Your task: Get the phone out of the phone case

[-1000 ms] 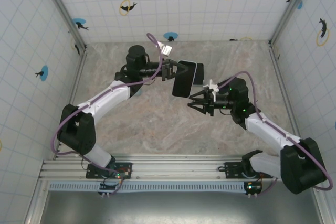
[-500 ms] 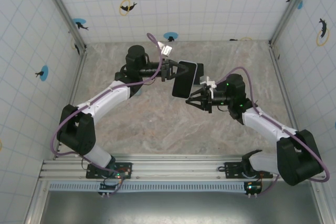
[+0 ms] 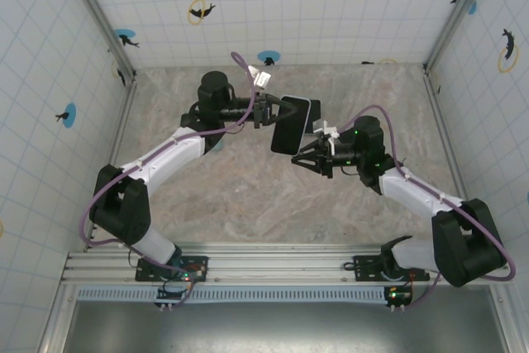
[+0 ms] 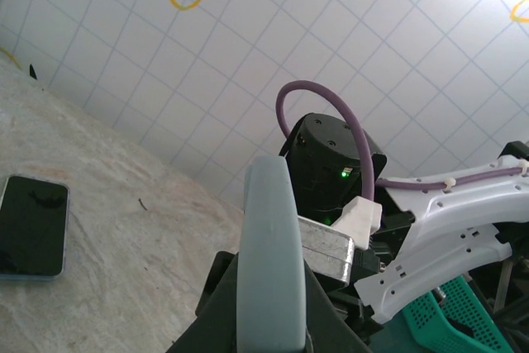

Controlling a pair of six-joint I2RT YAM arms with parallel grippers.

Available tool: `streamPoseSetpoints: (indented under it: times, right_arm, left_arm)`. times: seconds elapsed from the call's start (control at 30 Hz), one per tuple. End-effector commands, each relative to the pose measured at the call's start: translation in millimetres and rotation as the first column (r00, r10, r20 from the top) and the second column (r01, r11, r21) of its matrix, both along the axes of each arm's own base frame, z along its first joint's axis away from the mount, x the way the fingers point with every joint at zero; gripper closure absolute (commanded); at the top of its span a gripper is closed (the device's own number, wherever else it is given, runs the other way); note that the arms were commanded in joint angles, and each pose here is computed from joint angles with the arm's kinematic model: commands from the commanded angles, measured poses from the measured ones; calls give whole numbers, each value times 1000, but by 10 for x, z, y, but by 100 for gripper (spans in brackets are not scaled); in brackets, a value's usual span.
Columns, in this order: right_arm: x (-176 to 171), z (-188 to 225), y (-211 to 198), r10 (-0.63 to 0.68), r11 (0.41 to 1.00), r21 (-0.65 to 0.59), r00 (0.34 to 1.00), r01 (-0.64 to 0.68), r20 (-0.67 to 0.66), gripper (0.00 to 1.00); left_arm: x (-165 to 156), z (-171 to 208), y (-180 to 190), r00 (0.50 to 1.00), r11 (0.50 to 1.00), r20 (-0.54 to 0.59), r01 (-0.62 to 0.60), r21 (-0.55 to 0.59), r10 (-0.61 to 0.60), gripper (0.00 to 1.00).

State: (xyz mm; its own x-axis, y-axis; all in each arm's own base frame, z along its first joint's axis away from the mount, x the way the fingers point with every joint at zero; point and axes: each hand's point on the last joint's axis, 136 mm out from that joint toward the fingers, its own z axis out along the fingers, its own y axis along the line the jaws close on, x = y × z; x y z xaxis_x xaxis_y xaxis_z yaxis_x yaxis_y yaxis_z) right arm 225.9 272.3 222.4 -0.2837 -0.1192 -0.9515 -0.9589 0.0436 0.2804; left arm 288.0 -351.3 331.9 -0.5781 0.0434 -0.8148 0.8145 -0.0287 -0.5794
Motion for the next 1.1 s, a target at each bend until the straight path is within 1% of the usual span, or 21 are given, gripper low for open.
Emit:
streamPoseSetpoints:
  times: [0.0,0.3,0.53,0.67,0.83,0.97,1.07]
  right_arm:
    - [56,273,55,17,998,51,997,-21,70,77]
    - [59,309,71,32,997,65,998,-37,62,76]
    - [51,266,81,52,997,58,997,-55,53,86]
    - [61,271,83,41,998,50,996,-45,78,89]
    - [175,278,82,-34,999,9,988,33,154,93]
    - [279,186,75,-82,992,-72,968,101,236,94]
    - [354,147,56,-112,984,-106,956,145,271,95]
  left_arm:
    - [-102,227,28,997,998,73,33,-50,-30,100]
    - [-86,221,17,997,998,64,35,-50,-32,100]
    - [-105,244,19,998,997,51,45,-56,-43,100]
    - [-121,232,18,998,997,3,58,-56,-57,100]
    - [-191,226,27,994,995,-69,83,-62,-87,100]
    - [-287,193,7,986,992,-123,110,-55,-116,100]
    - [-347,184,-16,981,991,-148,122,-48,-128,100]
